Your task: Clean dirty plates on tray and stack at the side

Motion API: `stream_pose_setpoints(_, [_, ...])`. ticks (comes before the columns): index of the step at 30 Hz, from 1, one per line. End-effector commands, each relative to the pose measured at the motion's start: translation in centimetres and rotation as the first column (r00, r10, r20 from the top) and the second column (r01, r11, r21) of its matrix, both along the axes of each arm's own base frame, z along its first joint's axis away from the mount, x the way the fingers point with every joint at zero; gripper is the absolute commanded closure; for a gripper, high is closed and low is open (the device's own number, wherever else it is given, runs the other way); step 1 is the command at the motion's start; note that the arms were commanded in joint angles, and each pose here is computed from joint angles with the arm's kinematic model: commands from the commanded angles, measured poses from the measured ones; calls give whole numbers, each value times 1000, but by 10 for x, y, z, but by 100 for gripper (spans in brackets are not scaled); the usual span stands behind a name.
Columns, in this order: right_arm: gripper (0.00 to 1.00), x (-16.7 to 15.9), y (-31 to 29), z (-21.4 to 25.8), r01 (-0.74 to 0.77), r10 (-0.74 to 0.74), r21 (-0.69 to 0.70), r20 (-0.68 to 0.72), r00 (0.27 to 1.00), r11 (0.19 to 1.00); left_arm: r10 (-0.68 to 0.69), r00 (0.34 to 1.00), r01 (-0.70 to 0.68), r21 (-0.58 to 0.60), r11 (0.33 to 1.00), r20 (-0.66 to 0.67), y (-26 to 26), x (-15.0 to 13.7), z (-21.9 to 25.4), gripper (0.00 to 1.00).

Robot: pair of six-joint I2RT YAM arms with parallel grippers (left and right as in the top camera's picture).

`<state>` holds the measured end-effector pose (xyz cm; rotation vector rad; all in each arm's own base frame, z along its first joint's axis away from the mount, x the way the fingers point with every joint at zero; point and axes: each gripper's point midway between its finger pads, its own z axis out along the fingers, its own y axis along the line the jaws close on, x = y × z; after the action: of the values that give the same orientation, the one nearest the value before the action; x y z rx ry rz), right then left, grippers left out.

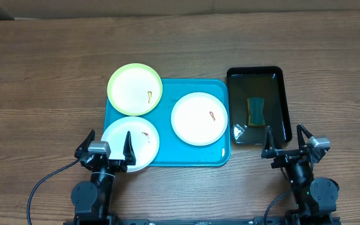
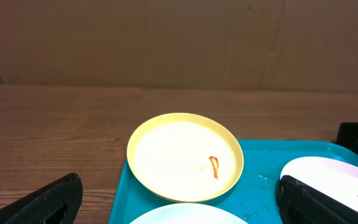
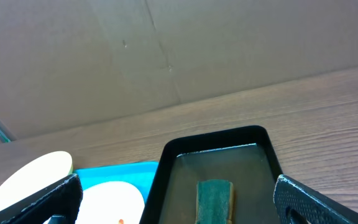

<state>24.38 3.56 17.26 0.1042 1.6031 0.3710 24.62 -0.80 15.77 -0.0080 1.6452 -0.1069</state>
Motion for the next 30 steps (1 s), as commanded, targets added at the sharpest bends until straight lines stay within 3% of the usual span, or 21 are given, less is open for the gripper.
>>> stream_pose_setpoints(1, [0,0,1,-1,-5,5,-1,6,1000,1000,20,1000,-21,23,1000,6,5,0,0,0])
stream_pose_setpoints(24, [0,0,1,-1,-5,5,-1,6,1000,1000,13,1000,-13,21,1000,8,3,0,1,0])
stream_pose_setpoints(30, [0,0,1,-1,-5,5,-1,6,1000,1000,4,1000,-4,-42,999,4,1,0,1,0])
